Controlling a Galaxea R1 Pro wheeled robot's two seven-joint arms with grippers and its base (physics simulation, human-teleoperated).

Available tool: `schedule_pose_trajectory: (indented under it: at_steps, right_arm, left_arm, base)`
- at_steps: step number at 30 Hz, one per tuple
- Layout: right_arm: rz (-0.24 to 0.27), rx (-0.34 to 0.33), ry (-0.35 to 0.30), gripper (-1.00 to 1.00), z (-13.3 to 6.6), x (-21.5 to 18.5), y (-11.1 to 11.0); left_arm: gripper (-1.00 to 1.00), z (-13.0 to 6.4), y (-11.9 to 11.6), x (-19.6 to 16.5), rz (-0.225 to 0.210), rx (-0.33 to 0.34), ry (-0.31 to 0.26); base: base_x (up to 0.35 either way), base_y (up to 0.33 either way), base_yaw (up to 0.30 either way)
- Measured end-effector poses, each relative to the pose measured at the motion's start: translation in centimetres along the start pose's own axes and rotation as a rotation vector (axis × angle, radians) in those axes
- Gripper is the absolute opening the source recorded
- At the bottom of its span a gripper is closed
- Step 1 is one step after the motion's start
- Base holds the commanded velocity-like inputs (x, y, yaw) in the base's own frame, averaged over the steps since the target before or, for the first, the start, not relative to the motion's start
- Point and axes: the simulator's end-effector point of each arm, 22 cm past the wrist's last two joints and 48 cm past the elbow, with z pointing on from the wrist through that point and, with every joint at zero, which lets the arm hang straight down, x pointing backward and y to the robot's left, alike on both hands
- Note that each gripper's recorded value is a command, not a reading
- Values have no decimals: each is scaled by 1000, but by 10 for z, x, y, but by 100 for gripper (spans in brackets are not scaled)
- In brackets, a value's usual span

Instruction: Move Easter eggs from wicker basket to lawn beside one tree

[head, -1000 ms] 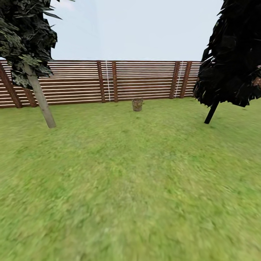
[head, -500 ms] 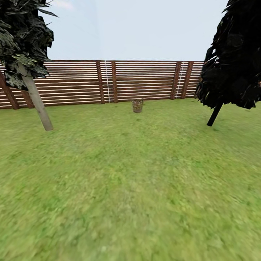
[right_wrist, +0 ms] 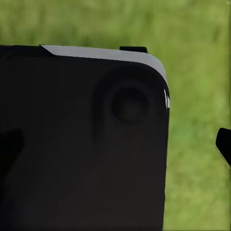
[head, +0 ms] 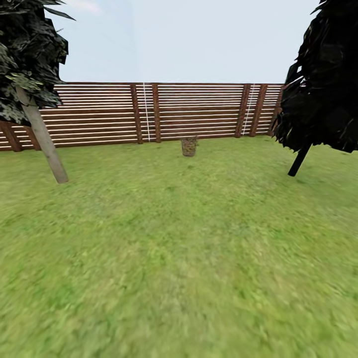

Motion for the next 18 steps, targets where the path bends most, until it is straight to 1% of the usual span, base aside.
schedule_pose_trajectory:
  at_steps: [18]
  right_arm:
    - [1, -2, -1, 100, 0, -1, 2]
  left_arm:
    - [100, 0, -2, 0, 1, 2, 0]
  base:
    - [341, 0, 0]
